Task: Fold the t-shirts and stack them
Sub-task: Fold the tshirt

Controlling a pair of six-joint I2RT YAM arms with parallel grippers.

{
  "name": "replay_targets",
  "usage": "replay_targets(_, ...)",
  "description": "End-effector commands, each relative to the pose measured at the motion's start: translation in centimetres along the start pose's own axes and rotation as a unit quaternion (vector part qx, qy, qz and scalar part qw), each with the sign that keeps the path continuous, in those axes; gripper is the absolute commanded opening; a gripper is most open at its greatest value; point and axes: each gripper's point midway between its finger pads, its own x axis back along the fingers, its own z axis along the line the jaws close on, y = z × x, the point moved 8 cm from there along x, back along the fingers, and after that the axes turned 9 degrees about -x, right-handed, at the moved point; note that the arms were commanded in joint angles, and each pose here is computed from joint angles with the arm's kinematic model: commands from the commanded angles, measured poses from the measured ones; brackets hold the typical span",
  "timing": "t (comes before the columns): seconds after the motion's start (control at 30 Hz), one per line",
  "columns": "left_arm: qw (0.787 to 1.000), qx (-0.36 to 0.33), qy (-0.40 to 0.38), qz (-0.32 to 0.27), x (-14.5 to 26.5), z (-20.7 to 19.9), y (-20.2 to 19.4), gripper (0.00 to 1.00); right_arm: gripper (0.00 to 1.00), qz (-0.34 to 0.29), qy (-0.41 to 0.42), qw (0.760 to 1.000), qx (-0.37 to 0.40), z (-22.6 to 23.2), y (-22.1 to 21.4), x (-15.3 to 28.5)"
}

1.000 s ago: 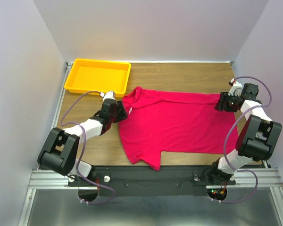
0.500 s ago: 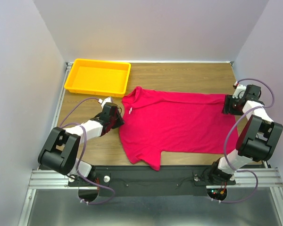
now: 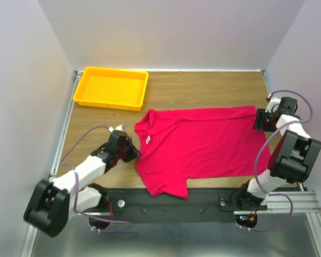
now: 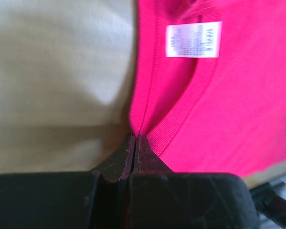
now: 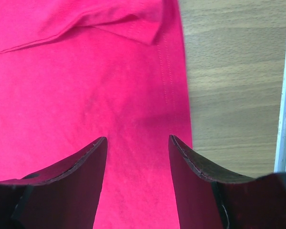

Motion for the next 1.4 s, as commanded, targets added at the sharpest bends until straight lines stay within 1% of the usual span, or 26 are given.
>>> replay_targets(0.0, 0.999, 0.049, -0.008, 0.023, 2.4, 0.5, -2.1, 0.0, 0.6, -0.014, 0.009, 1.0, 0.003, 0.0, 1.4, 0.0)
replay_targets(0.07, 0.998, 0.056, -0.028, 0.021, 3.2, 0.1, -2.4, 0.01, 0.6, -0.013, 0.021, 1.0, 0.004, 0.1, 1.3, -0.1)
replay_targets(0.1, 0.997, 0.058, -0.038, 0.018, 3.4, -0.2, -2.2, 0.05, 0.6, -0.013, 0.026, 1.0, 0.004, 0.2, 1.3, -0.2)
replay_targets(0.17, 0.997, 0.047, -0.059, -0.006, 4.1, -1.1, -1.2, 0.23, 0.6, -0.009, 0.041, 0.999, 0.005, 0.4, 1.2, -0.4)
replay_targets(0.2, 0.997, 0.038, -0.062, -0.039, 4.6, -1.4, -0.2, 0.39, 0.6, -0.008, 0.048, 0.999, 0.005, 0.6, 1.1, -0.4)
replay_targets(0.23, 0.996, 0.022, -0.064, -0.064, 5.0, -1.8, 0.7, 0.47, 0.6, -0.009, 0.055, 0.998, 0.008, 0.7, 1.1, -0.4)
replay_targets(0.27, 0.993, -0.001, -0.054, -0.109, 5.6, -2.1, 2.2, 0.55, 0.6, -0.012, 0.07, 0.997, 0.014, 0.9, 1.2, -0.4)
replay_targets(0.3, 0.989, -0.019, -0.05, -0.136, 6.0, -2.3, 3.1, 0.67, 0.6, -0.01, 0.077, 0.997, 0.013, 1.0, 1.2, -0.4)
replay_targets(0.37, 0.978, -0.045, -0.044, -0.198, 6.5, -3.0, 5.6, 0.73, 0.6, -0.011, 0.107, 0.994, 0.019, 1.6, 1.3, -0.5)
replay_targets(0.4, 0.977, -0.072, -0.031, -0.199, 5.9, -2.8, 6.2, 0.74, 0.6, -0.009, 0.12, 0.993, 0.021, 1.9, 1.3, -0.4)
replay_targets(0.43, 0.97, -0.077, -0.04, -0.227, 5.8, -3.2, 7.7, 0.74, 0.6, -0.007, 0.134, 0.991, 0.02, 2.2, 1.3, -0.5)
replay_targets(0.47, 0.971, -0.088, -0.035, -0.221, 4.7, -3.3, 8.4, 0.73, 0.6, -0.002, 0.159, 0.987, 0.018, 2.6, 1.1, -0.6)
replay_targets(0.5, 0.962, -0.114, -0.042, -0.245, 4.4, -3.5, 9.9, 0.72, 0.6, 0.001, 0.177, 0.984, 0.022, 3.2, 1.0, -0.6)
replay_targets(0.53, 0.957, -0.143, -0.044, -0.25, 3.9, -3.8, 10.5, 0.71, 0.6, 0.003, 0.191, 0.981, 0.024, 3.6, 0.9, -0.6)
replay_targets(0.6, 0.953, -0.186, -0.048, -0.233, 2.1, -4.8, 12.1, 0.68, 0.6, 0.005, 0.218, 0.976, 0.03, 4.4, 0.9, -0.6)
replay_targets(0.63, 0.943, -0.241, -0.037, -0.227, 1.6, -4.8, 12.9, 0.66, 0.6, 0.008, 0.226, 0.974, 0.033, 4.8, 0.8, -0.6)
replay_targets(0.7, 0.932, -0.292, -0.037, -0.21, 0.4, -5.9, 14.7, 0.61, 0.61, 0.008, 0.237, 0.971, 0.036, 5.2, 0.8, -0.6)
replay_targets(0.73, 0.916, -0.338, -0.04, -0.213, 0.4, -6.5, 15.7, 0.6, 0.6, 0.007, 0.239, 0.97, 0.035, 5.3, 1.0, -0.6)
replay_targets(0.9, 0.89, -0.412, -0.003, -0.195, -0.6, -5.4, 16.4, 0.61, 0.6, 0.008, 0.244, 0.969, 0.033, 5.4, 1.0, -0.7)
replay_targets(0.97, 0.891, -0.414, 0.006, -0.187, -0.6, -4.9, 16.3, 0.61, 0.6, 0.011, 0.244, 0.969, 0.033, 5.3, 0.8, -0.9)
replay_targets(1.07, 0.896, -0.41, -0.009, -0.17, -1.3, -4.1, 15.7, 0.61, 0.6, 0.014, 0.245, 0.969, 0.032, 5.3, 0.7, -1.1)
replay_targets(1.17, 0.904, -0.4, -0.001, -0.152, -2.4, -3.1, 15.7, 0.6, 0.6, 0.011, 0.247, 0.969, 0.031, 5.4, 0.9, -0.9)
replay_targets(1.2, 0.91, -0.387, -0.003, -0.148, -3.1, -2.9, 15.8, 0.57, 0.61, 0.009, 0.247, 0.968, 0.032, 5.4, 1.0, -0.9)
replay_targets(1.27, 0.917, -0.37, -0.004, -0.147, -3.6, -2.3, 16.4, 0.56, 0.6, 0.009, 0.246, 0.969, 0.031, 5.4, 1.1, -0.9)
replay_targets(1.33, 0.925, -0.355, 0.017, -0.136, -4.8, -1.8, 17.2, 0.53, 0.6, 0.008, 0.245, 0.969, 0.031, 5.4, 1.1, -0.8)
replay_targets(1.37, 0.928, -0.344, 0.021, -0.141, -4.9, -2.1, 18.2, 0.51, 0.6, 0.008, 0.244, 0.969, 0.032, 5.3, 1.1, -0.8)
